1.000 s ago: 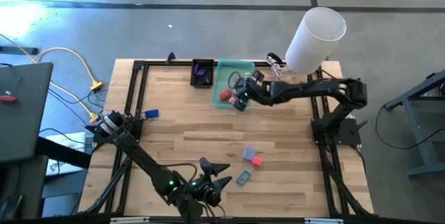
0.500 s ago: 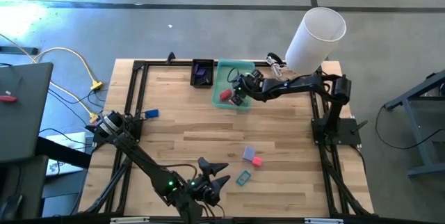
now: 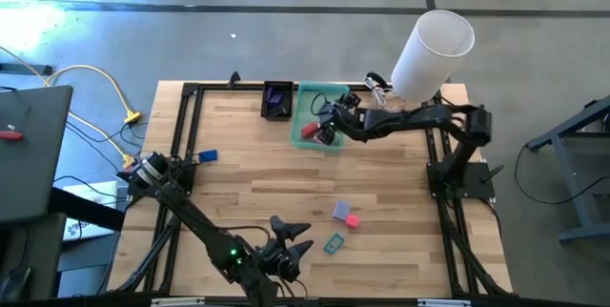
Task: Pick & Place Office items
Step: Put the pink charger adapter into the green bin
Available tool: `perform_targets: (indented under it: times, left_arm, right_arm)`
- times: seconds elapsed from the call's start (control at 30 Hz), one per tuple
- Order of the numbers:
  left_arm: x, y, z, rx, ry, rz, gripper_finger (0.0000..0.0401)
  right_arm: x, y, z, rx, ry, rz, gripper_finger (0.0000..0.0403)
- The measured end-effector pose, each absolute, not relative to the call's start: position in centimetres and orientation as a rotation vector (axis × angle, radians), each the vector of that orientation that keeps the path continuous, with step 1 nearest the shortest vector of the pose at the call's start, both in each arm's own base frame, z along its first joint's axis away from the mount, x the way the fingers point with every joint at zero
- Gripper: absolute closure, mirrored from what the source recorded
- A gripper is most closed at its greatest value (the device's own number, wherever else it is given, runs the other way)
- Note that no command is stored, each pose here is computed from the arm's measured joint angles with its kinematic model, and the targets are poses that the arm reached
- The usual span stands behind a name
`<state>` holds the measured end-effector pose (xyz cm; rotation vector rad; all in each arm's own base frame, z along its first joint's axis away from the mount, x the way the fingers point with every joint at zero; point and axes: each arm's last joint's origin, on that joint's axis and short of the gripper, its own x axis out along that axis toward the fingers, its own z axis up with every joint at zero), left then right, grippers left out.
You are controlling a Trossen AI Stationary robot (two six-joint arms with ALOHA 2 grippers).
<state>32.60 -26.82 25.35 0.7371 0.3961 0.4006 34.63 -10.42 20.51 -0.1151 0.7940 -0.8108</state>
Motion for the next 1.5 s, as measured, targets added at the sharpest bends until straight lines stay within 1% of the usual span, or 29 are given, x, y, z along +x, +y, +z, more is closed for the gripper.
perform_targets:
  times: [0.1,0.27,0.4,0.53,0.7,0.8,0.93,1.03,1.1,1.23,1.4,1.5]
  left_arm:
    - [32.6,-26.7,25.3,0.740,0.401,0.401,0.0125]
    - [32.9,-26.4,25.3,0.721,0.402,0.414,0.0125]
    - [33.1,-26.2,25.3,0.708,0.403,0.411,0.0125]
    - [33.1,-26.3,25.2,0.703,0.407,0.384,0.0125]
    - [33.1,-26.3,25.2,0.703,0.407,0.382,0.0125]
    - [32.7,-26.5,25.0,0.703,0.416,0.376,0.0125]
    - [32.2,-26.7,24.6,0.712,0.438,0.360,0.0125]
    - [32.0,-26.8,24.4,0.705,0.457,0.332,0.0125]
    - [32.0,-26.7,24.3,0.701,0.464,0.320,0.0125]
    - [32.1,-26.8,24.3,0.689,0.473,0.284,0.0125]
    - [32.1,-26.8,24.3,0.684,0.476,0.269,0.0125]
    - [32.1,-26.8,24.3,0.681,0.476,0.270,0.0125]
  right_arm:
    - [34.2,-8.6,23.3,-0.161,0.712,-0.812,0.0028]
    - [32.4,-4.4,27.4,-0.196,0.623,-0.709,0.0033]
    - [30.7,-1.1,29.7,-0.175,0.582,-0.581,0.0032]
    - [29.4,1.6,30.5,-0.114,0.586,-0.376,0.0031]
    - [29.2,4.0,30.3,-0.034,0.621,-0.124,0.0031]
    - [29.0,5.2,29.9,0.095,0.666,0.023,0.0031]
    - [28.3,7.0,28.9,0.240,0.818,0.196,0.0031]
    - [27.2,7.8,28.2,0.272,0.943,0.222,0.0031]
    - [26.7,8.1,27.7,0.249,1.002,0.185,0.0031]
    - [26.2,8.8,27.1,0.197,1.027,0.111,0.0031]
    - [25.3,10.5,24.9,0.103,1.096,0.166,0.0031]
    - [24.9,11.3,23.7,0.141,1.140,0.146,0.0031]
